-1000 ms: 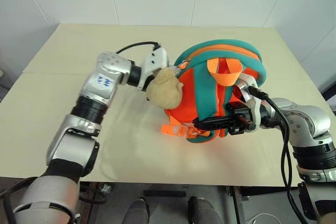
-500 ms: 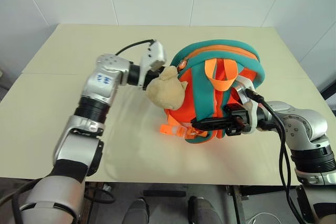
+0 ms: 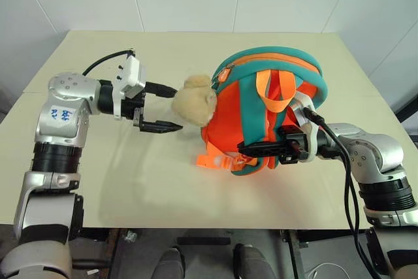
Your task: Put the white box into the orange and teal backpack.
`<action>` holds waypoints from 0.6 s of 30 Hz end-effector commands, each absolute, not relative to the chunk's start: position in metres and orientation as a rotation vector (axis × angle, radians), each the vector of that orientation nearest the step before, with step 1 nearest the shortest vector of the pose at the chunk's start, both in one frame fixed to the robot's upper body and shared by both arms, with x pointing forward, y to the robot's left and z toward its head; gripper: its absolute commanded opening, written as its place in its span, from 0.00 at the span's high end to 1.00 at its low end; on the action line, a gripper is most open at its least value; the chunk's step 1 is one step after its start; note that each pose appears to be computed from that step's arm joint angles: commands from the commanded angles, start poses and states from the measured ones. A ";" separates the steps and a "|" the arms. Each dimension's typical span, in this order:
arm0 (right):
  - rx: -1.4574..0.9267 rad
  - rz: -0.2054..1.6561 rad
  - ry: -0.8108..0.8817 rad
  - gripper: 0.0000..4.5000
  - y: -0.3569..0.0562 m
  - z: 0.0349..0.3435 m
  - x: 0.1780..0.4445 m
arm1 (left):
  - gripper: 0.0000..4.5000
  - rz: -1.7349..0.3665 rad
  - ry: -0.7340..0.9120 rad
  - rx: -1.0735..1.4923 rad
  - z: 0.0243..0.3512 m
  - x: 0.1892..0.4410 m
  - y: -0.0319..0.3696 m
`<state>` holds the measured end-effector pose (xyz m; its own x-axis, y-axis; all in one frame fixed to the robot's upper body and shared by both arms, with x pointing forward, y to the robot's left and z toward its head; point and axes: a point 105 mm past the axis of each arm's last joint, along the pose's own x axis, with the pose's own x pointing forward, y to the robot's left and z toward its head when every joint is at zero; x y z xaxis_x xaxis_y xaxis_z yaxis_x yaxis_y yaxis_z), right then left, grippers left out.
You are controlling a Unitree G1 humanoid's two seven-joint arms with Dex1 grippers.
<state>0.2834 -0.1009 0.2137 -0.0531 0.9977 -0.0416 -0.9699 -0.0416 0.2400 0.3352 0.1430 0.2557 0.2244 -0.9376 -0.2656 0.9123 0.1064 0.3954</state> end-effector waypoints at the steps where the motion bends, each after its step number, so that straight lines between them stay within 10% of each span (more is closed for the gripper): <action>1: 0.122 1.641 0.197 0.96 -0.096 0.220 0.282 | 0.00 -1.303 -0.126 0.540 0.263 0.339 0.139; 5: 0.117 1.641 0.196 0.96 -0.096 0.219 0.282 | 0.14 -1.288 -0.125 0.539 0.260 0.346 0.141; 18: 0.118 1.607 0.185 0.96 -0.099 0.216 0.281 | 0.99 -1.145 -0.161 0.596 0.252 0.387 0.154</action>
